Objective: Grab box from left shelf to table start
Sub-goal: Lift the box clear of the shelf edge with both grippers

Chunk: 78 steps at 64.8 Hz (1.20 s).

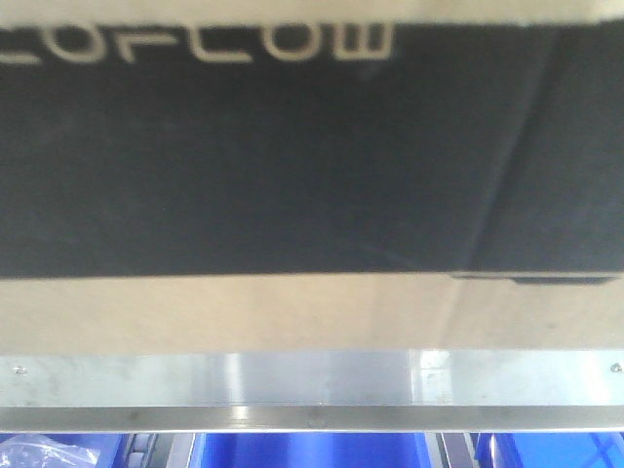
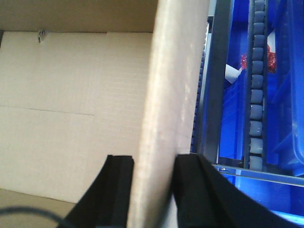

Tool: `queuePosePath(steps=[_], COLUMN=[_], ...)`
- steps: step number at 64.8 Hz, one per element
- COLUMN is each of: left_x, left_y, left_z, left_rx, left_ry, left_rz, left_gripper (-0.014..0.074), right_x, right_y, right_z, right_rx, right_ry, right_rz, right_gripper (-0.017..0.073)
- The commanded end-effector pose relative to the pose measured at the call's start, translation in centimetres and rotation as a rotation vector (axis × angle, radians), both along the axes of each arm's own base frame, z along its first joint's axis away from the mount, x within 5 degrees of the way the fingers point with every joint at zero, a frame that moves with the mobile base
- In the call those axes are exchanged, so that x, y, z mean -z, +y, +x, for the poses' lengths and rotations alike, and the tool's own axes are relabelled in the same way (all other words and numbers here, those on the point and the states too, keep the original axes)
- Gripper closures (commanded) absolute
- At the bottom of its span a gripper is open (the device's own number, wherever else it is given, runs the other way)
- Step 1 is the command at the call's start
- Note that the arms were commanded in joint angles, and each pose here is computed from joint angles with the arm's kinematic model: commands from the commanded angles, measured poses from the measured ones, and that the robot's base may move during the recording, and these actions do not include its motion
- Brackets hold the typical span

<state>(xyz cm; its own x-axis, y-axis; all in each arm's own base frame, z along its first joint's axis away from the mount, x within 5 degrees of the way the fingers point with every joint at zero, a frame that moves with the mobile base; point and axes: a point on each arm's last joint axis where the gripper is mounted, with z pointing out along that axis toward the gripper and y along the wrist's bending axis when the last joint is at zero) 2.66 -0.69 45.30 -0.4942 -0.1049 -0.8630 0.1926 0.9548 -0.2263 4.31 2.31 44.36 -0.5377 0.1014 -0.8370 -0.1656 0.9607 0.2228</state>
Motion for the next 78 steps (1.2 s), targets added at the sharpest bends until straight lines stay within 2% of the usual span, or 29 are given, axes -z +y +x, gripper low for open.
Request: queuePosePath(steps=[1,19,78], left_x=[-2.8,-2.9,-2.8], left_y=[0.4,0.4,0.0], left_z=[-1.4,-1.6,-1.8], left_rx=[0.009,0.019,0.061], left_ry=[-0.245,-0.272,-0.251], left_rz=[-0.12,-0.112,-0.125], left_gripper=[0.0689,0.0689,0.069], right_x=[-1.6,-1.8,-2.2], right_y=[-1.0,-1.0,-1.0], right_z=[-0.3,-2.9,-2.8], right_rx=[0.087,0.091,0.098], right_ry=[-0.155,-0.237,-0.282], right_rz=[-0.071,-0.068,-0.06], right_gripper=[0.0504,0.0504,0.0504])
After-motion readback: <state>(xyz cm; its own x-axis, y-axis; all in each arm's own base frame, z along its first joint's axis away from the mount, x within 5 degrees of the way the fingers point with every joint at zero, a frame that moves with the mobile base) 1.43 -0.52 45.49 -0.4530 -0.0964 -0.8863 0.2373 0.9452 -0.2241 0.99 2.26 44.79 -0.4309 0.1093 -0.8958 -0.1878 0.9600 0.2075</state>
